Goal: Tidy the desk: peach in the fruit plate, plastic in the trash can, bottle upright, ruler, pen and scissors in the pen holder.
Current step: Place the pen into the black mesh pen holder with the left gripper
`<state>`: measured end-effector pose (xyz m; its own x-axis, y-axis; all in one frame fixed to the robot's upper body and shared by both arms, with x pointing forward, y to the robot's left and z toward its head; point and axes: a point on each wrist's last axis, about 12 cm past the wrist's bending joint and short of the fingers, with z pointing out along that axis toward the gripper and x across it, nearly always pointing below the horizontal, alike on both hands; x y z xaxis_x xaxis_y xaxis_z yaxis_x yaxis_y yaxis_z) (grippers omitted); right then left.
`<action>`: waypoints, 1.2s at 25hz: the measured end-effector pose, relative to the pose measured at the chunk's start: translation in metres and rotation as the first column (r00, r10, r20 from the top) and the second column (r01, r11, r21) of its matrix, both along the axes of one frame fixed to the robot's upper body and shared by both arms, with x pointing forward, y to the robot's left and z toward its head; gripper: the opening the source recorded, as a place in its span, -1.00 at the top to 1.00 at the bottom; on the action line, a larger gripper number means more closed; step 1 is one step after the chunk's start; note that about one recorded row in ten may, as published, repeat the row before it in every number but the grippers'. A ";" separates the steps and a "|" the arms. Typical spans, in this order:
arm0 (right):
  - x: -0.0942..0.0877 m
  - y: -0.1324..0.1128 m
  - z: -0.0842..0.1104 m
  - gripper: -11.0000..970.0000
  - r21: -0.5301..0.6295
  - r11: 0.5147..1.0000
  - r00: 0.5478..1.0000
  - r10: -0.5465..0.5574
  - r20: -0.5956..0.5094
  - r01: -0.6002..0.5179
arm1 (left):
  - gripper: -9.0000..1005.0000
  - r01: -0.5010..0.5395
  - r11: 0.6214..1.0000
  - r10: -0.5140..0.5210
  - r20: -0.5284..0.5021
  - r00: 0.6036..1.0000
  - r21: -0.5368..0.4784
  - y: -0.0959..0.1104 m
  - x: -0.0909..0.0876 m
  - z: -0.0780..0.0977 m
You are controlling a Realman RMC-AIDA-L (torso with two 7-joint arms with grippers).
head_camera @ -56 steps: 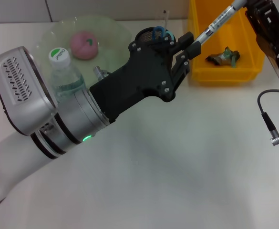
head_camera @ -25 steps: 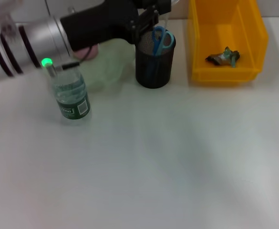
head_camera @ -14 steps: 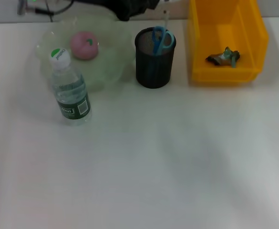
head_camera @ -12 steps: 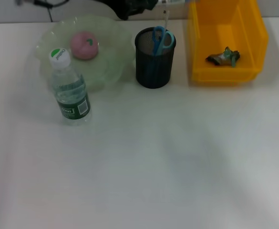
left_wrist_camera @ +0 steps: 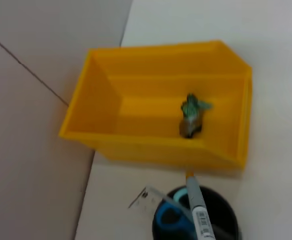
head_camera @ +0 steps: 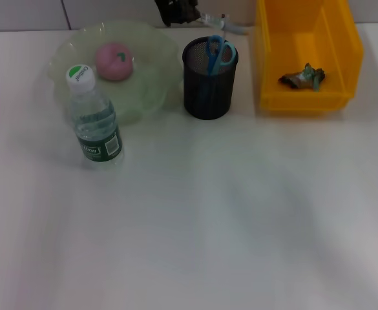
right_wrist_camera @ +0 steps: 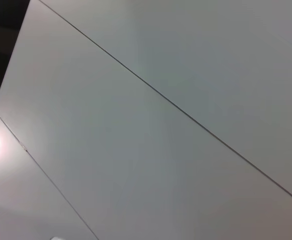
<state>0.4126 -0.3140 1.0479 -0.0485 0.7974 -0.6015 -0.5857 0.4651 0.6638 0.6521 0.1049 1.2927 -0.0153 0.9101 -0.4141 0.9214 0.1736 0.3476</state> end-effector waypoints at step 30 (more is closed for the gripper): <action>-0.002 0.006 -0.006 -0.24 -0.015 1.000 0.999 0.022 -0.037 -0.023 | 0.72 0.077 0.937 -0.102 0.056 0.993 0.342 -0.044 0.003 0.000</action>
